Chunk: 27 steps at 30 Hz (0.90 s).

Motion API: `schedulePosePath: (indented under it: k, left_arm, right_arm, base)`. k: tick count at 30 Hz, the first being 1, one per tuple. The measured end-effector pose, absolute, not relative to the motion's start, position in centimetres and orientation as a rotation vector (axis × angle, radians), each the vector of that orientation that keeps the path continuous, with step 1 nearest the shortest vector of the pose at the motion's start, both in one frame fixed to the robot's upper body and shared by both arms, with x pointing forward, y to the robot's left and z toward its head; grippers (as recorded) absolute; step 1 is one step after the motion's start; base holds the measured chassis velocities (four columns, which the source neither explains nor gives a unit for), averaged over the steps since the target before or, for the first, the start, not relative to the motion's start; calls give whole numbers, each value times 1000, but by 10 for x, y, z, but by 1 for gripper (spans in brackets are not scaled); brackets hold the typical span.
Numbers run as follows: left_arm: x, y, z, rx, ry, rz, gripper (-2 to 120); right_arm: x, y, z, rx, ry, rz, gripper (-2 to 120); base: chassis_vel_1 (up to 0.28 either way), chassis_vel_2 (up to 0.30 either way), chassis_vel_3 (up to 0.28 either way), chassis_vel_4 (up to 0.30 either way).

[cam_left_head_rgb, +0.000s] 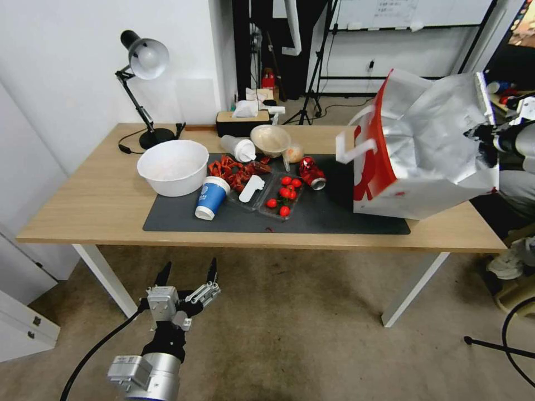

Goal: Pick up the food delivery bag from the floor and place it on the table.

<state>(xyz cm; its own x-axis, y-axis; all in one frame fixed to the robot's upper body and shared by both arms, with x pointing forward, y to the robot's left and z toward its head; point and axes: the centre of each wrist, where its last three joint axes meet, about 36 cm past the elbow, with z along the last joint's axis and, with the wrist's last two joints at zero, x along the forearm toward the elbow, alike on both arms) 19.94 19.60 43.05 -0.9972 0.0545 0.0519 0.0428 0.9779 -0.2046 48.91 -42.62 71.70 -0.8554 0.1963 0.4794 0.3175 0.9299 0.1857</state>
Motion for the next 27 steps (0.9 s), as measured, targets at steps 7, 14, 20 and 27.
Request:
schedulePosePath:
  k: [7,14,20,27]
  left_arm:
    - [199,196,431,-75,-3067,317,100]
    - [199,196,431,-76,-3065,318,100]
    - [199,196,430,-78,-3065,316,100]
    - [200,197,432,-74,-3070,314,100]
  right_arm:
    - [491,-425,719,-364,-2624,-354,53]
    - [497,-418,714,-348,-2641,-311,80]
    - [494,-407,713,-363,-2724,-202,99]
    - [479,-393,711,-324,-2865,-154,100]
  base:
    - [0,0,0,0]
    - [0,0,0,0]
    - [0,0,0,0]
    - [0,0,0,0]
